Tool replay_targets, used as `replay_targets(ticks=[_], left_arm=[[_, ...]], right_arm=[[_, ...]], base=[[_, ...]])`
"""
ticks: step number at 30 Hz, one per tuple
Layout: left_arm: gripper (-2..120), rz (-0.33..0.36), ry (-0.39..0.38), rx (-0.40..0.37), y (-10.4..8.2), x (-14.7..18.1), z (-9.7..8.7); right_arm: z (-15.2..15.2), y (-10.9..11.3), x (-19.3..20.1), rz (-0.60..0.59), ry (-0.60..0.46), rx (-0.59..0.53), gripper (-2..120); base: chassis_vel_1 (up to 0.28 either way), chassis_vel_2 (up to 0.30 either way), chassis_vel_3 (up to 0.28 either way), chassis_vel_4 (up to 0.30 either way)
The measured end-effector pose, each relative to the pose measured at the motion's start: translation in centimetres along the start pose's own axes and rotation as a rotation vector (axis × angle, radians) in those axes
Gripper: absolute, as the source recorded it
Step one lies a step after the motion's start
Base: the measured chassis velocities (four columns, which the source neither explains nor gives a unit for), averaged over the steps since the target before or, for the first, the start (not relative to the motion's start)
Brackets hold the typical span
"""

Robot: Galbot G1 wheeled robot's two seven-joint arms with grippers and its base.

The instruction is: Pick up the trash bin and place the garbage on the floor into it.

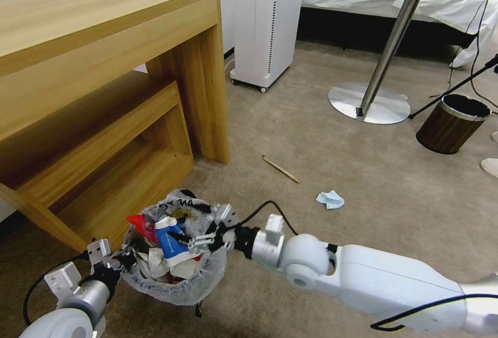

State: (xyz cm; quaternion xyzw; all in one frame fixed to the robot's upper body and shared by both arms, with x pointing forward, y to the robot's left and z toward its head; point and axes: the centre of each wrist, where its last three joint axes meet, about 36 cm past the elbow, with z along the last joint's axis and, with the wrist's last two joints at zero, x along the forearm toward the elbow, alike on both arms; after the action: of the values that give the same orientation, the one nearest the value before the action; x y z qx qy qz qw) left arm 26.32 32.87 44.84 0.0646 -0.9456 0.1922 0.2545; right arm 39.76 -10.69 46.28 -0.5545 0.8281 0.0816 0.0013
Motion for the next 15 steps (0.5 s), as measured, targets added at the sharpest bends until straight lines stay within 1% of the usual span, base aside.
replay_targets(ticks=[1, 2, 4, 5, 6, 7, 9, 10, 12, 13, 14, 15], left_arm=[[0, -0.004, -0.001, -0.002, 0.0, 0.2, 0.0], [0, -0.004, -0.001, -0.002, 0.0, 0.2, 0.0], [0, -0.009, -0.011, -0.015, 0.0, 0.7, -0.1], [0, -0.009, -0.013, -0.016, 0.0, 0.8, -0.2], [0, -0.009, -0.013, -0.016, 0.0, 0.8, -0.2], [0, -0.007, -0.018, -0.023, -0.1, 0.9, -0.4], [0, -0.002, -0.018, -0.033, -0.2, 0.9, -0.6], [0, -0.002, -0.018, -0.033, -0.2, 0.9, -0.6], [0, 0.002, -0.016, -0.045, -0.1, 0.9, -0.7], [0, 0.004, -0.016, -0.05, -0.1, 0.9, -0.7], [0, 0.004, -0.016, -0.05, -0.1, 0.9, -0.7], [0, 0.006, -0.015, -0.054, -0.1, 1.0, -0.7]], right_arm=[[-0.7, 0.0, 0.1, 0.007, -0.027, -0.001, 99], [-0.7, 0.0, 0.1, 0.007, -0.027, -0.001, 99], [-3.4, -0.7, 0.6, 0.074, -0.123, 0.012, 100], [-4.0, -0.9, 0.8, 0.099, -0.144, 0.016, 100], [-4.0, -0.9, 0.8, 0.099, -0.144, 0.016, 100], [-5.5, -2.0, 1.6, 0.181, -0.195, 0.025, 100], [-7.3, -3.8, 3.4, 0.325, -0.256, 0.035, 100], [-7.3, -3.8, 3.4, 0.325, -0.256, 0.035, 100], [-8.3, -5.7, 5.9, 0.485, -0.292, 0.039, 100], [-8.3, -6.4, 7.1, 0.554, -0.299, 0.043, 100], [-8.3, -6.4, 7.1, 0.554, -0.299, 0.043, 100], [-8.0, -7.0, 8.3, 0.615, -0.303, 0.05, 100]], base=[[0.0, 0.0, 0.0, 0.0], [0.0, 0.0, 0.0, 0.0], [0.0, 0.0, 0.0, 0.0], [0.0, 0.0, 0.0, 0.0], [0.0, 0.0, 0.0, 0.0], [0.0, 0.0, 0.0, 0.0], [0.0, 0.0, 0.0, 0.0], [0.0, 0.0, 0.0, 0.0], [0.0, 0.0, 0.0, 0.0], [0.0, 0.0, 0.0, 0.0], [0.0, 0.0, 0.0, 0.0], [0.0, 0.0, 0.0, 0.0]])
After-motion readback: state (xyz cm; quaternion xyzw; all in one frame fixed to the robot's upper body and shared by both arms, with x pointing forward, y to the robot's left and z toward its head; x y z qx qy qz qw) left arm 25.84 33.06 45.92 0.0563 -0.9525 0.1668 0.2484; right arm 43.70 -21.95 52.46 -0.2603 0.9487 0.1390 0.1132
